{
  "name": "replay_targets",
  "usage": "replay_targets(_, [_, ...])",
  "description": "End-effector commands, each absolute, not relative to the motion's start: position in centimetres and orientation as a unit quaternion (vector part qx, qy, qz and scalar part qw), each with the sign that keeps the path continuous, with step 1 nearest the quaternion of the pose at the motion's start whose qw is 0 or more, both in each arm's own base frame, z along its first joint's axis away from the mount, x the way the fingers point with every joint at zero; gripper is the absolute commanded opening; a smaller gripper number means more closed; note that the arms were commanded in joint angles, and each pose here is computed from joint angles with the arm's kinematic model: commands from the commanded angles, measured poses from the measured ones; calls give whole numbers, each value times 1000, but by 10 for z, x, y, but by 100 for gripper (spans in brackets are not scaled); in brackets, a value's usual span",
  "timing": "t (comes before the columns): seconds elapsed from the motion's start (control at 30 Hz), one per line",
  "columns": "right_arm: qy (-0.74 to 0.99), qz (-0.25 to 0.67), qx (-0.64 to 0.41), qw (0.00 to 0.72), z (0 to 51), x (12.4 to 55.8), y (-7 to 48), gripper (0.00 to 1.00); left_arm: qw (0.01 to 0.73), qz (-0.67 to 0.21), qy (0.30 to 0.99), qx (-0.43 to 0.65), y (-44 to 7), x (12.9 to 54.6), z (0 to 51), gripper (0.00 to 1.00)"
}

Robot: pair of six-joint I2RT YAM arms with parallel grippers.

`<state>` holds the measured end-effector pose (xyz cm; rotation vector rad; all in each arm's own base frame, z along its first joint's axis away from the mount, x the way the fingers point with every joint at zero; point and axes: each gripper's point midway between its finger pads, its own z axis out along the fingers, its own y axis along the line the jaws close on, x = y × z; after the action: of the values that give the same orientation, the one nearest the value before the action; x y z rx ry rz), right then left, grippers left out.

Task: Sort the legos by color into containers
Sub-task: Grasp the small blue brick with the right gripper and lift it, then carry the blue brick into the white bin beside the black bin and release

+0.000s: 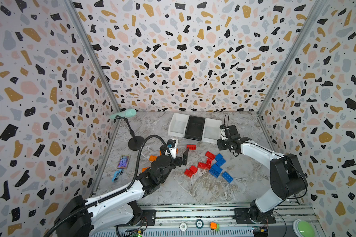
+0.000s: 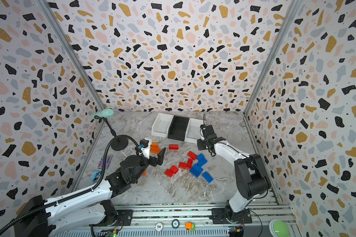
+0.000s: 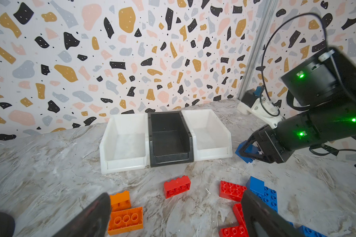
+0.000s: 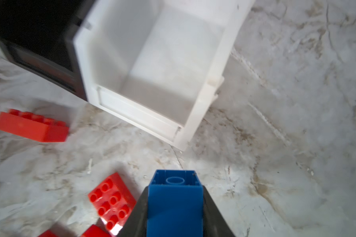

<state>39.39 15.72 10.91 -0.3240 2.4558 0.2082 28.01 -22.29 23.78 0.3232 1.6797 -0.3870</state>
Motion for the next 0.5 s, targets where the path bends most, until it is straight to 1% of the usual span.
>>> replay_targets(0.0, [922, 107, -131, 347, 149, 404, 182, 31, 638, -164, 742, 124, -212, 277, 230, 100])
replay_targets(0.07, [917, 115, -128, 359, 158, 419, 190, 31, 638, -161, 743, 118, -208, 275, 229, 100])
replay_targets(0.17, [915, 121, -123, 365, 159, 446, 203, 32, 639, -152, 746, 111, -201, 274, 227, 100])
replay_targets(0.33, [929, 108, -86, 344, 133, 492, 212, 32, 638, -133, 751, 102, -190, 273, 224, 100])
replay_targets(0.47, [934, 115, -59, 334, 116, 514, 202, 32, 641, -121, 753, 92, -180, 270, 222, 100])
